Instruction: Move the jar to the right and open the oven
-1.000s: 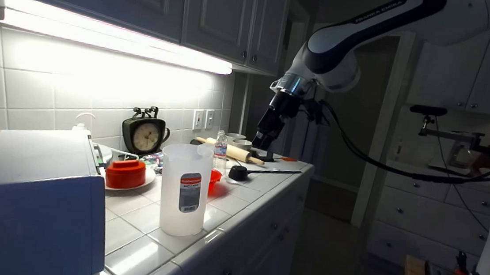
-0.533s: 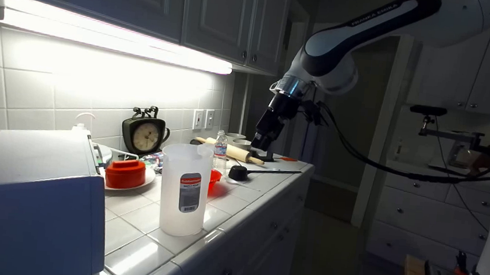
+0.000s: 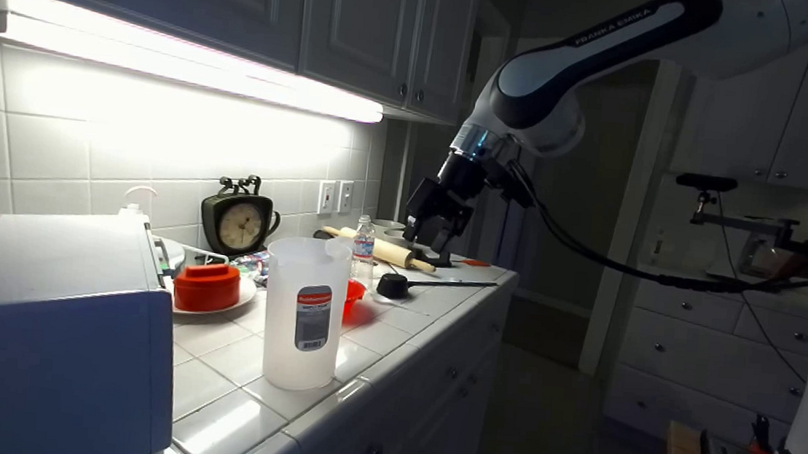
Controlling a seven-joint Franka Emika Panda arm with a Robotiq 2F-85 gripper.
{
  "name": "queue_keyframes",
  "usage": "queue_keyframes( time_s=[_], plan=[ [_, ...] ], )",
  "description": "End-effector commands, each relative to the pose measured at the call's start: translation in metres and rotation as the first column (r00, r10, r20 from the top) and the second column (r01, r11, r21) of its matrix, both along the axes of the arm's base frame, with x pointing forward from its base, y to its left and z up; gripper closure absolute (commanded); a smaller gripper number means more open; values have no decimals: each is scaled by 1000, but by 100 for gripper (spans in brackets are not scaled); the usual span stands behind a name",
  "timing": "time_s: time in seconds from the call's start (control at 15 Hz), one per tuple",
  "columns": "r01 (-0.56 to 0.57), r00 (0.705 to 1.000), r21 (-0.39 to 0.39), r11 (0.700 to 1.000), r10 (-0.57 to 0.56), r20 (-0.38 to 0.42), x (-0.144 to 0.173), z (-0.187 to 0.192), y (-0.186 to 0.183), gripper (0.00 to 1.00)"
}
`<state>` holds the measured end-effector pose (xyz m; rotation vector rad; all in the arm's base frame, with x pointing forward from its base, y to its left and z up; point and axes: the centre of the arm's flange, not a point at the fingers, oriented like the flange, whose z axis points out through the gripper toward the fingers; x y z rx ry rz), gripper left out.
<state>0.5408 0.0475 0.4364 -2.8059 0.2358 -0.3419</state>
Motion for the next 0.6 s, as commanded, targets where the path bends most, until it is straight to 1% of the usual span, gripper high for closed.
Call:
queue_keyframes(
  time_s=[0.0,0.27,0.53],
  plan=[
    [37,999,1,999,-37,9,26,6,35,0],
    [3,999,5,1000,-3,41,49,6,72,0],
    [-37,996,-61,997,41,73,71,-8,98,0]
  ],
)
